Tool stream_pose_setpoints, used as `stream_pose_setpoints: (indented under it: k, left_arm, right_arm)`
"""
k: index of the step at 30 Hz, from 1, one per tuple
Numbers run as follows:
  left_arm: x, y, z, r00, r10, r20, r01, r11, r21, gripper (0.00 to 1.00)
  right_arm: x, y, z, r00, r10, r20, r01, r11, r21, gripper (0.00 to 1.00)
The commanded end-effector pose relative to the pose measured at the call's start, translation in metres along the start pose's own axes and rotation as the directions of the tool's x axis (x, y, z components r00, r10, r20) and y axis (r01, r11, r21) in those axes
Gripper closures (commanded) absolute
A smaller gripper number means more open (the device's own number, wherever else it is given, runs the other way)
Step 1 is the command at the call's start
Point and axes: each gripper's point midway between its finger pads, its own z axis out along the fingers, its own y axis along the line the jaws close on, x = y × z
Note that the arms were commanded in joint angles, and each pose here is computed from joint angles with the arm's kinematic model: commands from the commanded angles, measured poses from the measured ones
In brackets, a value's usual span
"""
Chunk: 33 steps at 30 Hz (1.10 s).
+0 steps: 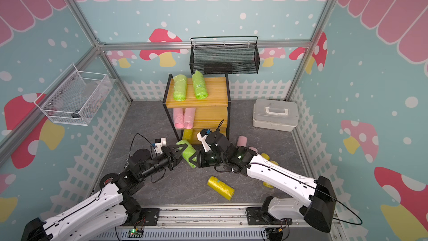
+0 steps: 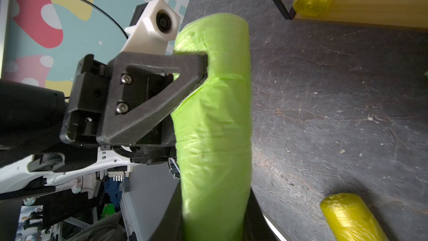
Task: Sort the rolls of trash bags by color and place them on the shelf
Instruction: Pick up the roll of trash bags from the center of the board, then place the roll of trash bags on the shelf.
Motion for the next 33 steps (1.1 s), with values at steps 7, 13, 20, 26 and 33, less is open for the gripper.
stream_pose_setpoints:
  k: [7,13,20,26,33]
  left_arm:
    - [-0.022,-0.014,-0.049,0.946,0.309,0.102,-0.275,0.926,-0.257,0.01]
    - [-0.051,-0.035,-0.102,0.844,0.483,0.233,-0.372,0.841,-0.394,0.01]
    - [-0.043,-0.011,-0.093,0.877,0.455,0.153,-0.356,0.830,-0.430,0.03]
    - [-0.038,0.007,-0.084,0.895,0.433,0.102,-0.343,0.818,-0.462,0.04]
    - [-0.032,0.016,-0.078,0.904,0.425,0.048,-0.355,0.807,-0.471,0.05]
  right_arm:
    - [-0.021,0.014,-0.045,0.988,-0.123,0.098,0.118,0.992,0.053,1.00]
    - [-0.074,0.045,-0.096,0.950,-0.227,0.214,0.214,0.973,0.082,1.00]
    - [-0.161,0.083,-0.149,0.885,-0.259,0.387,0.257,0.965,0.058,1.00]
    - [-0.228,0.086,-0.169,0.838,-0.255,0.483,0.240,0.966,0.093,1.00]
    - [-0.283,0.047,-0.166,0.828,-0.216,0.518,0.154,0.975,0.161,1.00]
